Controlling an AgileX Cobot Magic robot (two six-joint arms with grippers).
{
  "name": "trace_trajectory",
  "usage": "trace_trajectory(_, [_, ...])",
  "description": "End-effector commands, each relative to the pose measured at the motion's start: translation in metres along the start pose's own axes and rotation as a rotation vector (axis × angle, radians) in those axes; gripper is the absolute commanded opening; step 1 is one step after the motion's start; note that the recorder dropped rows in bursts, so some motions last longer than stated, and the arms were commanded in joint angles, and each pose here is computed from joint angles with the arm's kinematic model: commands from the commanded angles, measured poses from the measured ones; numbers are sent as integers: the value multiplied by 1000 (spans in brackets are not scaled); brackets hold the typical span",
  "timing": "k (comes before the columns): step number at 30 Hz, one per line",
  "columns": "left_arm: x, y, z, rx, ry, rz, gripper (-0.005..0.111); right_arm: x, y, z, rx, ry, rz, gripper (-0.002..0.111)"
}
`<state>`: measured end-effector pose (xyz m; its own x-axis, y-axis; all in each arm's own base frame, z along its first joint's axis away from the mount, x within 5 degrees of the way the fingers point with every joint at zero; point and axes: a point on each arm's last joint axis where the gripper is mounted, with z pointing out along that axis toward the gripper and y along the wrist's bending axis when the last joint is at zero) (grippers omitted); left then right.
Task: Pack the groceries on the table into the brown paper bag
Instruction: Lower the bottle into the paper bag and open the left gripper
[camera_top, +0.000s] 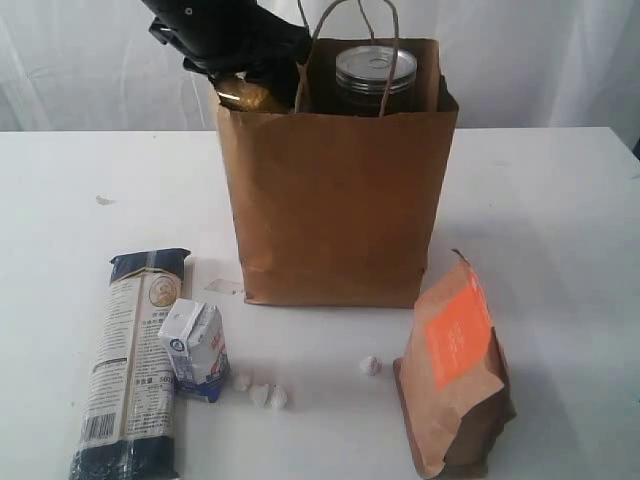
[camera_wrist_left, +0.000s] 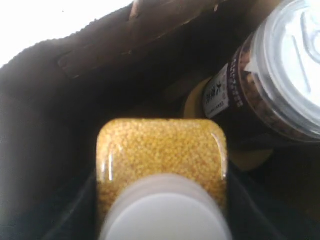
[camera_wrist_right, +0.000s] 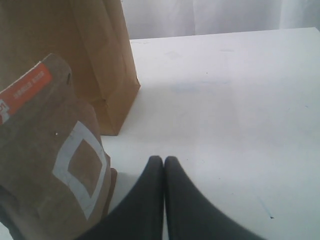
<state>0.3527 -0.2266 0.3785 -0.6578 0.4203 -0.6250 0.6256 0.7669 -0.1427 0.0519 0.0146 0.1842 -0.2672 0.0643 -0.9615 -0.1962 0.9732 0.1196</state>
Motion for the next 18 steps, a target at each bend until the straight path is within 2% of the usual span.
trace_trajectory(1, [-7,-4,-2,19,-58,1,0,1,-1,0,7,-3,0,0])
trace_trajectory(14, [-7,-4,2,21,-49,24,0,1,-1,0,7,-3,0,0])
trace_trajectory(15, [-6,-4,2,22,-47,24,2,1,-1,0,7,-3,0,0])
trace_trajectory(18, [-5,-4,2,23,-36,31,17,1,-1,0,7,-3,0,0])
